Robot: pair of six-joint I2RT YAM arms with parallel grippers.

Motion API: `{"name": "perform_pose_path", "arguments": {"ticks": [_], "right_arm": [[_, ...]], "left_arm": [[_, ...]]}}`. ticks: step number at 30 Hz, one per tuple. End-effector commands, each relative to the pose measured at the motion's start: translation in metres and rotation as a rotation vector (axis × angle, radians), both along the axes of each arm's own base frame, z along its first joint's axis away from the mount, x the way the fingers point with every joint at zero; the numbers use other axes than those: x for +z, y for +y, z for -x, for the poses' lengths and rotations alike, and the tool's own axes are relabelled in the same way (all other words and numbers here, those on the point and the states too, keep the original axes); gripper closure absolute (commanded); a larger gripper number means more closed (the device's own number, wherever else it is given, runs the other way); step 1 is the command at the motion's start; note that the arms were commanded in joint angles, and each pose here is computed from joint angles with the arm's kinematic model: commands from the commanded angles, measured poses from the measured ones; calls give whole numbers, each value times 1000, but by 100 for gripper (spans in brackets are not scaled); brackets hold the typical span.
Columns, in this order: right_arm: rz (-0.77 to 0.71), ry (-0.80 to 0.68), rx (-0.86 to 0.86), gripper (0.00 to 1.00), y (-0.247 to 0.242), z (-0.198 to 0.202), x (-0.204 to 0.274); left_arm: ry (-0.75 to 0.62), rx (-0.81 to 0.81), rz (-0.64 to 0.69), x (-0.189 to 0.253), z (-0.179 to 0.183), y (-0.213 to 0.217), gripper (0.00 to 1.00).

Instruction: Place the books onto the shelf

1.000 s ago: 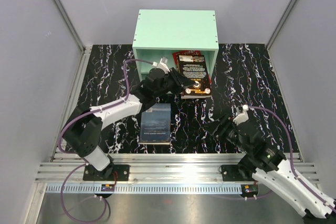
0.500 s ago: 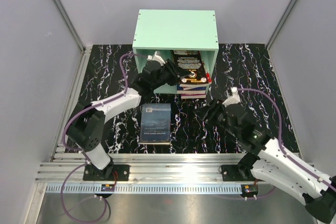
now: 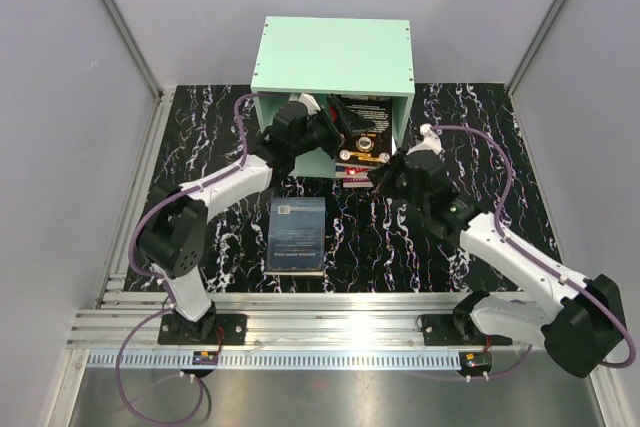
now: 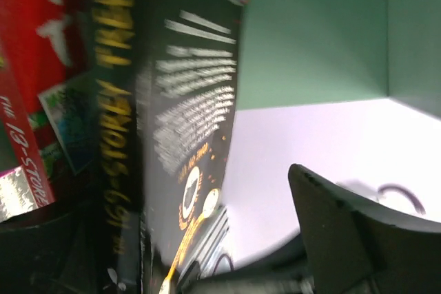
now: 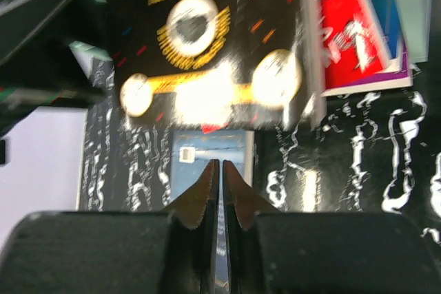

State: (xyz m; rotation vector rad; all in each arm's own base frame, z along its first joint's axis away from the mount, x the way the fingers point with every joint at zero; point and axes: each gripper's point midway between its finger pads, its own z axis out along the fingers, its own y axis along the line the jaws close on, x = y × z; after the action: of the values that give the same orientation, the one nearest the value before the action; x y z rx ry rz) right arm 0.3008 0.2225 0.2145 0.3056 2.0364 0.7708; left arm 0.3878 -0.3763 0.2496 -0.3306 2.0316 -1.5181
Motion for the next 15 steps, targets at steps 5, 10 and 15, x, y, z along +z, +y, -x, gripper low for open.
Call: {"name": "perform_pose_path", "arguments": {"ticks": [5,10,15], "right_arm": [[-54,-36,66,95,20,-21,16],[-132,-22,103,99,21,-1,20],[-174,28,163,100,14,37,2]], "left_arm": [[-19,-26,-70,-5,-9,12,1],[-16,-33,-80,-4,-13,11,1],[33,-22,-93,-23,-19,11,1]]}}
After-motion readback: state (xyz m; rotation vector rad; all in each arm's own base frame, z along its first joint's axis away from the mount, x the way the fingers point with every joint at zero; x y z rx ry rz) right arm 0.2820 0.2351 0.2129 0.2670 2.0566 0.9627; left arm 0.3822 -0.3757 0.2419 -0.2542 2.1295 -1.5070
